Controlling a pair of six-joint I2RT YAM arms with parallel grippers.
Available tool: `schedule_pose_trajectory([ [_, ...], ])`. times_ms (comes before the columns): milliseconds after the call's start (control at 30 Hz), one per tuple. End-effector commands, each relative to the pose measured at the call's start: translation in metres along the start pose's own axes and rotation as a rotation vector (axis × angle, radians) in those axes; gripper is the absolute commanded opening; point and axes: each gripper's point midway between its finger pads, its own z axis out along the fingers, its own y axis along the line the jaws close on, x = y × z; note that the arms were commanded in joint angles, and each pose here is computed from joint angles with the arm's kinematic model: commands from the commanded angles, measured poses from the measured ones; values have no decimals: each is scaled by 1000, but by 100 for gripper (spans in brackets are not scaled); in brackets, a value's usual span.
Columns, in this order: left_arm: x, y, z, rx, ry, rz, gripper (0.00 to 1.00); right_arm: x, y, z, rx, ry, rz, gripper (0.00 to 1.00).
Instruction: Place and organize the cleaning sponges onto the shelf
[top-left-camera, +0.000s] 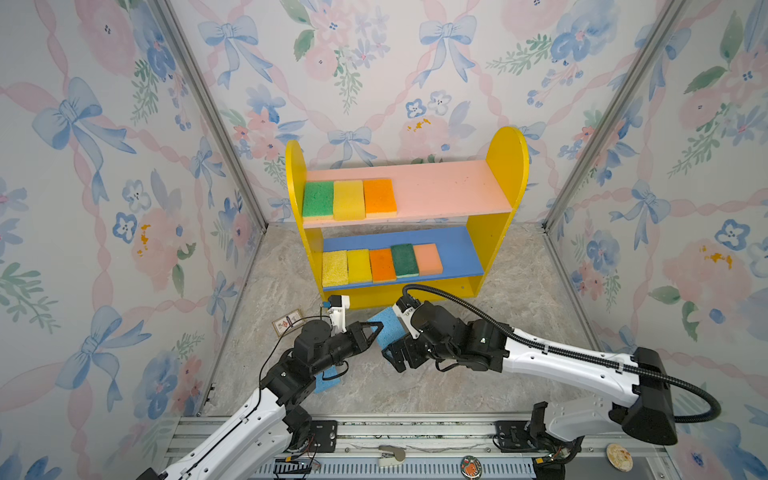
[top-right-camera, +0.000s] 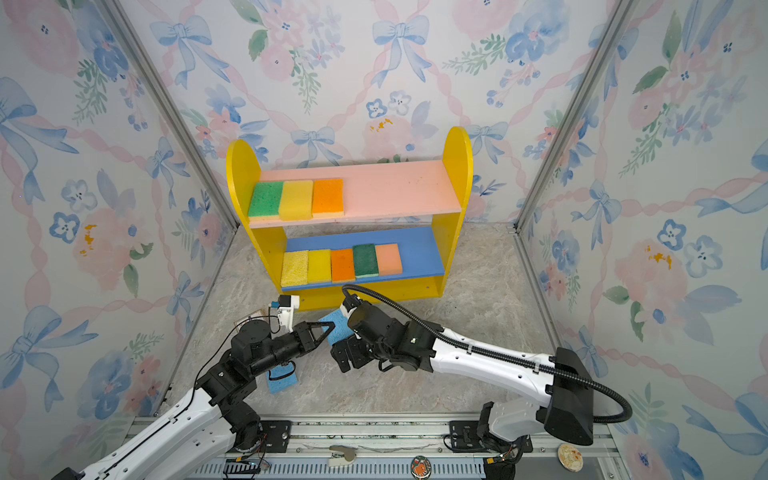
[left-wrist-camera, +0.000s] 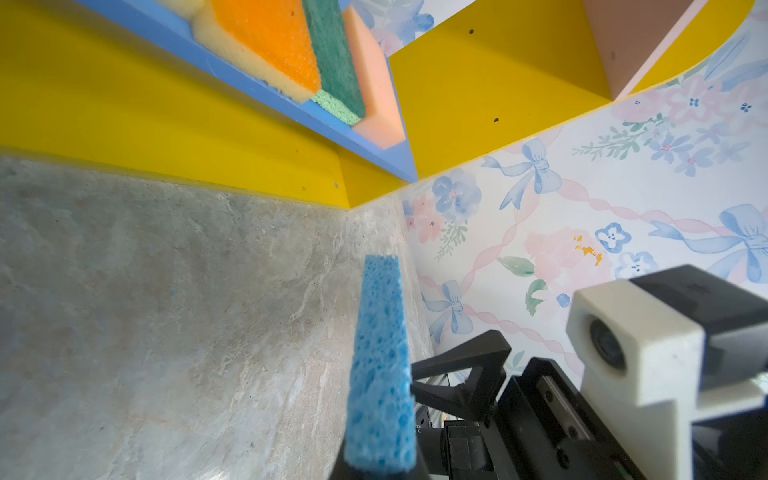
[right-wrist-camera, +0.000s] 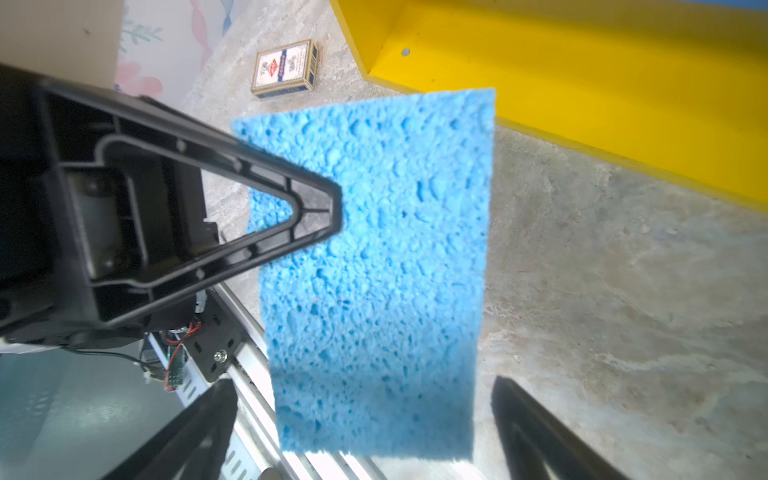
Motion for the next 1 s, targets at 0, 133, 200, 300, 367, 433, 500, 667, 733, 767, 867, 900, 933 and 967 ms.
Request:
schedule_pose_trajectory([
  [0, -11, -37, -5, 146, 6, 52, 6, -1, 2, -25, -129, 12, 48, 97],
  [133, -18, -69, -10, 272, 28, 60, 6, -8, -8, -56, -248, -28, 140, 100],
  [200, -20, -82, -11, 322, 45, 64, 6, -12, -7, -69, -313, -66, 165, 97],
  [300, -23, -97, -12, 360, 59, 72, 6, -17, -8, -85, -385, -111, 221, 89],
  [367, -25, -104, -14, 374, 57, 82, 6, -17, -6, -90, -418, -118, 232, 86],
  [433, -27, -108, -14, 382, 59, 79, 6, -16, -2, -90, -443, -105, 228, 79],
  [500, -27, -109, -14, 386, 62, 75, 6, -16, 3, -89, -464, -106, 223, 71],
  [667, -28, -112, -16, 393, 57, 70, 6, -20, 11, -90, -488, -118, 213, 51],
  [733, -28, -111, -16, 394, 59, 68, 6, -23, 12, -91, -492, -129, 212, 49],
  [767, -27, -111, -16, 394, 59, 68, 6, -24, 12, -91, -495, -136, 214, 48],
  [867, -27, -111, -16, 397, 59, 65, 6, -27, 14, -91, -498, -142, 219, 44],
  [900, -27, -112, -16, 400, 60, 64, 6, -28, 14, -90, -497, -143, 220, 42],
  [933, -28, -112, -16, 402, 58, 65, 5, -28, 14, -89, -496, -141, 222, 39],
  [967, -28, -112, -16, 402, 57, 65, 5, -28, 13, -88, -492, -139, 227, 36],
])
